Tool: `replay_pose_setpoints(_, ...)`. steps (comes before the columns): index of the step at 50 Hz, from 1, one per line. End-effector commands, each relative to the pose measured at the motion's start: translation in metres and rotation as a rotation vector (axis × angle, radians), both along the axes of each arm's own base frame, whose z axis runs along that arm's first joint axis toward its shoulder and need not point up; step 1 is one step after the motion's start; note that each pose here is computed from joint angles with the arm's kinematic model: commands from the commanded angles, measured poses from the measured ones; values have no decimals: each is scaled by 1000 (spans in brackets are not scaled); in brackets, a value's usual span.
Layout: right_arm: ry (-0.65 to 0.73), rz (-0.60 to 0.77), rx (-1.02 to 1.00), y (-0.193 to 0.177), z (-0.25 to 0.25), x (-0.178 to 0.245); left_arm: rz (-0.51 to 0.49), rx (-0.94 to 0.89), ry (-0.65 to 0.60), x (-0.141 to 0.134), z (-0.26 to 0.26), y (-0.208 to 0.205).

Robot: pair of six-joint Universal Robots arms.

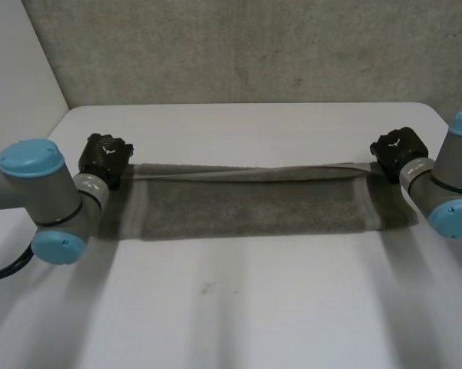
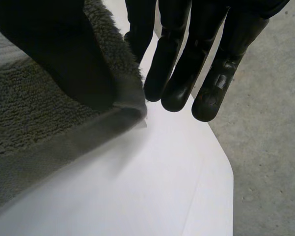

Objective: Fold the towel.

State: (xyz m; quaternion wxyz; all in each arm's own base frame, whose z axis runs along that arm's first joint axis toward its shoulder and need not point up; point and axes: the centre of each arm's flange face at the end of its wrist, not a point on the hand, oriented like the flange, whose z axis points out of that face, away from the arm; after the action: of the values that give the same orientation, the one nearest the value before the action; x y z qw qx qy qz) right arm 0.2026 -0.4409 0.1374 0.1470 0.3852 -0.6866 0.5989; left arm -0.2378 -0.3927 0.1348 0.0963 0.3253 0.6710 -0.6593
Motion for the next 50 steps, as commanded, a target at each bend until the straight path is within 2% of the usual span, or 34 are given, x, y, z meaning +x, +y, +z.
replay_pose_setpoints(1,-12,2,-3,-3,-5,5,-15,10,-5,-3,-8,1)
replay_pose_setpoints(5,-61,-3,-62,-6,12,9,-36,0,-9,-10,-3,9)
replay_pose_setpoints(7,-154,-15,-128,-7,41,8,-36,-19,-7,-10,4,9)
replay_pose_setpoints(12,-279,-33,-178,2,75,1,-30,-86,24,-8,35,14)
replay_pose_setpoints(21,-309,-45,-155,38,101,-11,-22,-144,54,4,81,46)
replay_pose_setpoints(26,-287,-35,15,68,83,-26,-31,-114,76,6,82,67)
replay_pose_setpoints(34,-294,35,199,86,44,-41,-39,-27,159,8,72,95)
replay_pose_setpoints(41,-247,72,254,84,8,-49,-36,26,222,9,65,103)
replay_pose_setpoints(50,-204,67,244,69,-20,-59,-35,37,221,9,61,104)
